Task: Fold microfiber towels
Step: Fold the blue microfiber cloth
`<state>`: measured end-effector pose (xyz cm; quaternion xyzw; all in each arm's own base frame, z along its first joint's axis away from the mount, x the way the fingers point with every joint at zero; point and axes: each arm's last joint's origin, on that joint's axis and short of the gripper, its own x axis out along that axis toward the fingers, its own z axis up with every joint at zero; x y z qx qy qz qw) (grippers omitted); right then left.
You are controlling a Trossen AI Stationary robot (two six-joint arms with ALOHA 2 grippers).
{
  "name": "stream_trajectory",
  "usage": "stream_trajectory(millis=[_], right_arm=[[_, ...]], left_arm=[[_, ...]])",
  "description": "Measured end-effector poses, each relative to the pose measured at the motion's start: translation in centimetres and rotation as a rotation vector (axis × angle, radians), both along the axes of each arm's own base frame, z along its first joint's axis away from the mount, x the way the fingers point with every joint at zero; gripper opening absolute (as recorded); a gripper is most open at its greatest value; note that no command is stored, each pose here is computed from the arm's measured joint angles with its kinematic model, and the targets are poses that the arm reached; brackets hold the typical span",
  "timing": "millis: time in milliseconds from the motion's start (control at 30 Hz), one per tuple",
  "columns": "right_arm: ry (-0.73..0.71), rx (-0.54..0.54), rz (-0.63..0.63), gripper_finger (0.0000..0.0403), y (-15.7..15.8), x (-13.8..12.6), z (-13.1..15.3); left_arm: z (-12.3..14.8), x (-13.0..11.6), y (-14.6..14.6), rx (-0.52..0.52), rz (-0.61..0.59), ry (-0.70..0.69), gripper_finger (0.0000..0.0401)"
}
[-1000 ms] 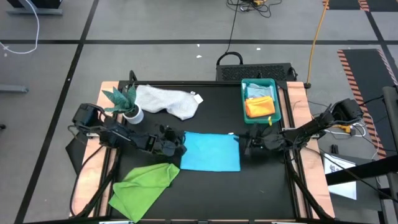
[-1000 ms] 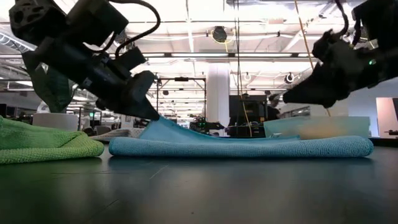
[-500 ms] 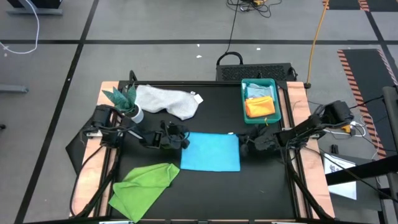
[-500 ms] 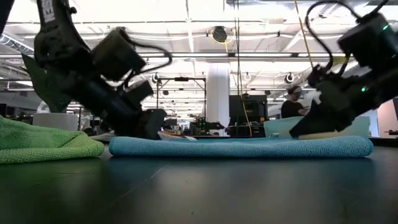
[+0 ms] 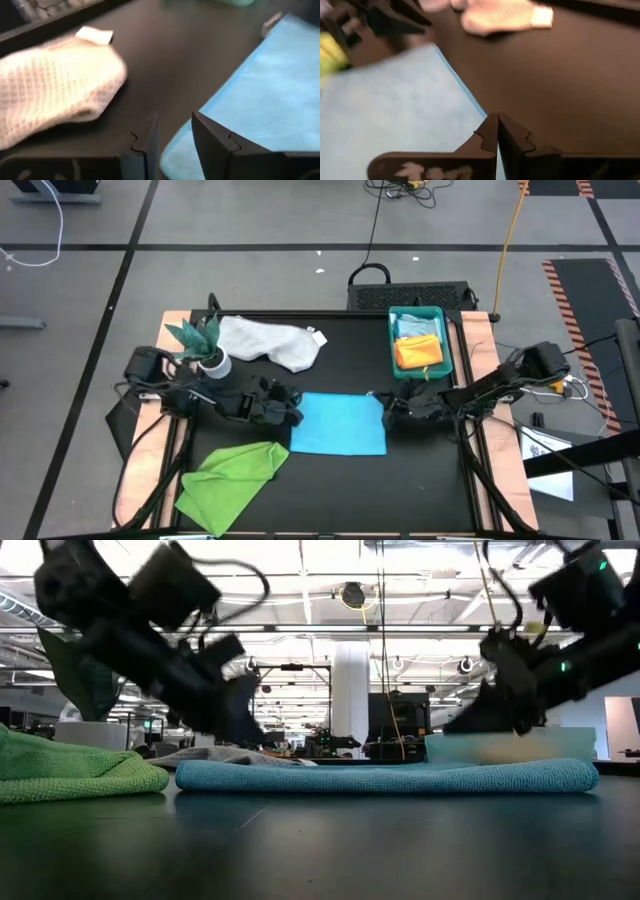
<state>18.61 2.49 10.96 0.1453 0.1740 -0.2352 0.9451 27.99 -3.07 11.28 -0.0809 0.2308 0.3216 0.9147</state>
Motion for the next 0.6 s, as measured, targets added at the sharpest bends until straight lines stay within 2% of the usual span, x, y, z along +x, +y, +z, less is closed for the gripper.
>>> stream_trajectory(millis=[133, 233, 333, 467, 600], right_arm=[[-0.102, 0.009, 0.055, 0.0, 1.0, 0.2, 2.1], [-0.133, 0.025, 0.109, 0.0, 1.8, 0.7, 3.0], [-0.074, 0.064, 0.145, 0.0, 2.3, 1.7, 2.9], [0.066, 0.077, 0.096, 0.0, 2.1, 2.5, 1.0], [0.158, 0.074, 0.03, 0.0, 1.3, 2.6, -1.1]], left_arm=[[1.6, -0.2, -1.3, -0.009, -0.068, -0.052, 0.0118], [1.7, 0.0, -1.7, -0.031, -0.138, -0.061, 0.0118], [1.0, 0.2, -1.0, -0.033, -0.108, -0.041, 0.0117], [-0.6, 0.4, 0.3, -0.049, -0.064, 0.012, 0.0115], [-2.7, 0.5, 1.4, -0.068, -0.029, 0.069, 0.0077]])
